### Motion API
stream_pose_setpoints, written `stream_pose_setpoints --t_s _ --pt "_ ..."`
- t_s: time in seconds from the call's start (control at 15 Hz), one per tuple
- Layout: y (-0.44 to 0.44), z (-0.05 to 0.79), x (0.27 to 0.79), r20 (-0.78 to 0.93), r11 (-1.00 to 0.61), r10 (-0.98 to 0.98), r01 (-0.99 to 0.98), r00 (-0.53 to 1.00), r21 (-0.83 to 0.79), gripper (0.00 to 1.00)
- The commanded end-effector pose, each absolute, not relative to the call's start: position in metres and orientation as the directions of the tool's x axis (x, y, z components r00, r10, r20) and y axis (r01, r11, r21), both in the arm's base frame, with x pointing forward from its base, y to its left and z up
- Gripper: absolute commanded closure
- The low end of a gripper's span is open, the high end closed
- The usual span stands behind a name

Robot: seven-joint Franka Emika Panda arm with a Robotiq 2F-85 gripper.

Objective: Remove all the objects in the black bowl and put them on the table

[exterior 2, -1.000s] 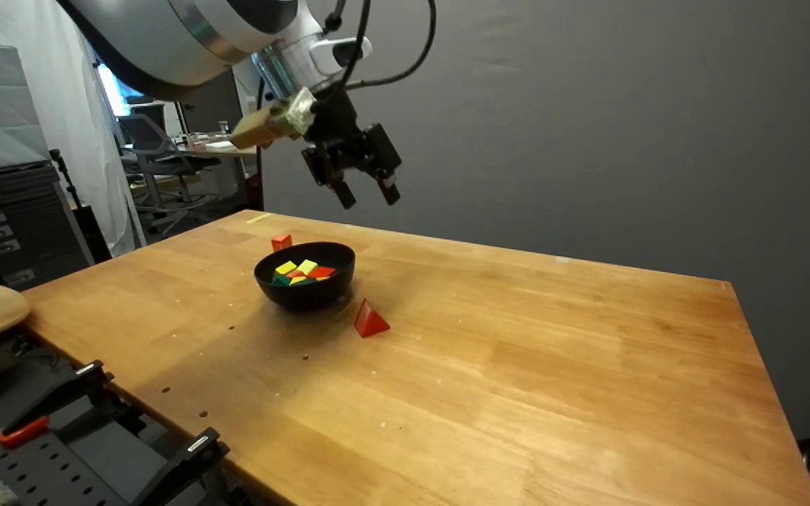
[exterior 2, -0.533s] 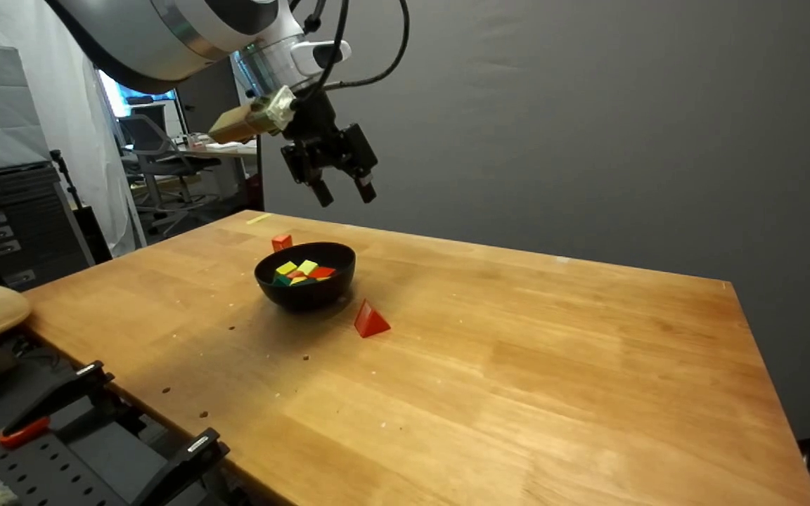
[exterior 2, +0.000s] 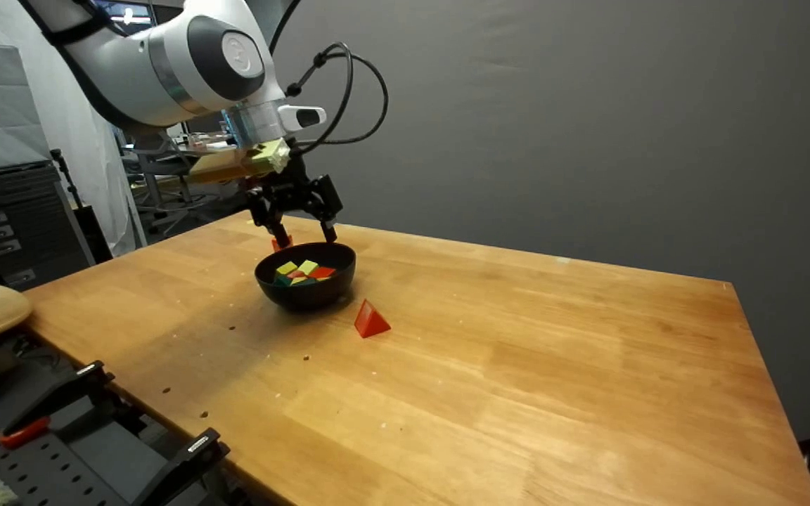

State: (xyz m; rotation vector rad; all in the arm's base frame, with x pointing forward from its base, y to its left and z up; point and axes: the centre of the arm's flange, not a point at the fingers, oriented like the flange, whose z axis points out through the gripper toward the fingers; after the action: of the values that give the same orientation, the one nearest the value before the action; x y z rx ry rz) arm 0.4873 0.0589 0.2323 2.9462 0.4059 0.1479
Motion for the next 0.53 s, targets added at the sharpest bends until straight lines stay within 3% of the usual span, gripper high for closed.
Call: stream_pose_setpoints --t_s 0.0,0.47 --pt "0.055 0.211 0.509 0.021 -0.914 0.387 0.38 0.922 0.144 0.0" --pt "0.034 0.168 0.541 0.009 -0.918 0.396 0.396 0.918 -0.017 0.0"
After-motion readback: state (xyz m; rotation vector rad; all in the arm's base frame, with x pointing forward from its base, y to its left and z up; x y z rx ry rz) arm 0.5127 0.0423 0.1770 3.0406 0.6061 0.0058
